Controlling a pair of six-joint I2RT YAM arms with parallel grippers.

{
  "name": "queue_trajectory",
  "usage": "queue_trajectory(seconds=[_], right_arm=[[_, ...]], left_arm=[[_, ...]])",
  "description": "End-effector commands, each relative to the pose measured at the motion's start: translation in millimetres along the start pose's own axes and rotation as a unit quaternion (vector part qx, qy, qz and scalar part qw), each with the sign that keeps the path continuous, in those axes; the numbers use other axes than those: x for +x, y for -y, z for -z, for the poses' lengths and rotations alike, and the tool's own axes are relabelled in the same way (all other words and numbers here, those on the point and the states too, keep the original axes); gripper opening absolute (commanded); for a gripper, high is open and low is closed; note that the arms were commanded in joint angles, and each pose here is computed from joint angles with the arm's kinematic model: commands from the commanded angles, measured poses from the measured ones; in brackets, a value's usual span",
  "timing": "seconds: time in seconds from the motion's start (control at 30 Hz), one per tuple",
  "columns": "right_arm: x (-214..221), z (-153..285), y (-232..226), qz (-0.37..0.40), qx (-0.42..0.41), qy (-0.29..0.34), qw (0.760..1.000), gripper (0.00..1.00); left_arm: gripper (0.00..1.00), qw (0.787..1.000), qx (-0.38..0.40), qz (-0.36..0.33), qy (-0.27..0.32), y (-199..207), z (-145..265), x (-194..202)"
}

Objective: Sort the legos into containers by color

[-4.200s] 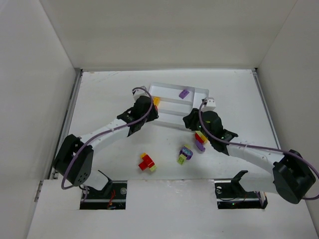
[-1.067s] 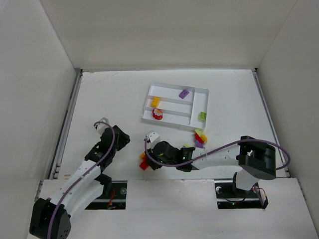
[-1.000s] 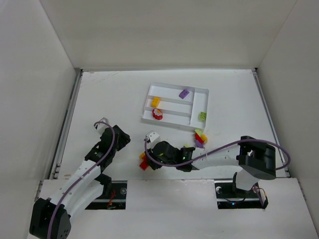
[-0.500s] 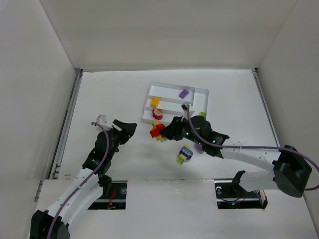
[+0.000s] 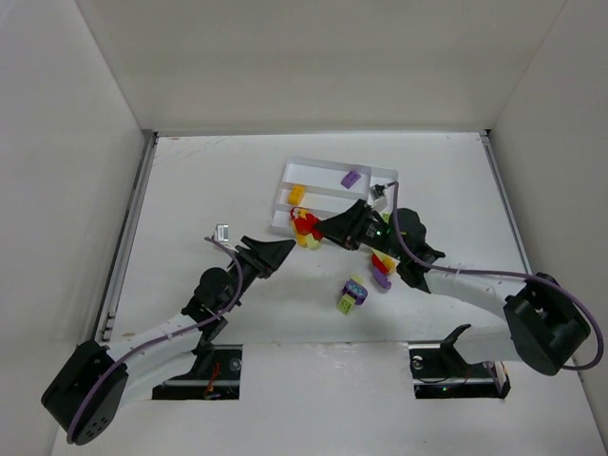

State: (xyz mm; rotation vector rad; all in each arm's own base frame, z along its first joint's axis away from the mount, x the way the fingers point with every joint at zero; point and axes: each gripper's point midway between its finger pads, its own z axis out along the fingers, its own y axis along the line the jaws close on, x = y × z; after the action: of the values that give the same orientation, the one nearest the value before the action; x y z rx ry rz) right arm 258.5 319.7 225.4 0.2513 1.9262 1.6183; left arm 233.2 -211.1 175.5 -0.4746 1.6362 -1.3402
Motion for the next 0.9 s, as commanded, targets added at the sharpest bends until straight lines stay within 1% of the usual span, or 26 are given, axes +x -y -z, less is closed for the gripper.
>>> queue_trajectory(seconds=[0.0, 0.2, 0.37, 0.53, 0.87], right_arm=[[-10, 1, -47, -0.058, -0.096, -0.001, 0.994, 0.33], [-11, -4, -47, -0.109, -0.112, -0.001, 0.988, 0.33], [-11, -7, -42, -0.136, -0.115, 0.001, 0.984, 0.33], [-12, -9, -40, -0.139, -0.117, 0.003, 0.983, 0.33], [3, -13, -45, -0.141, -0.13, -0.014, 0.981, 0.33]], left_arm=[[0.69, 0.993, 0.112, -0.003, 0.038, 57, 3, -16], [0.7, 0.989, 0.144, -0.023, 0.04, 76, 7, -15], [0.7, 0.988, 0.146, -0.029, 0.044, 78, 8, -13], [0.7, 0.987, 0.149, -0.031, 0.045, 82, 7, -12], [0.69, 0.987, 0.15, -0.032, 0.04, 88, -2, -7]])
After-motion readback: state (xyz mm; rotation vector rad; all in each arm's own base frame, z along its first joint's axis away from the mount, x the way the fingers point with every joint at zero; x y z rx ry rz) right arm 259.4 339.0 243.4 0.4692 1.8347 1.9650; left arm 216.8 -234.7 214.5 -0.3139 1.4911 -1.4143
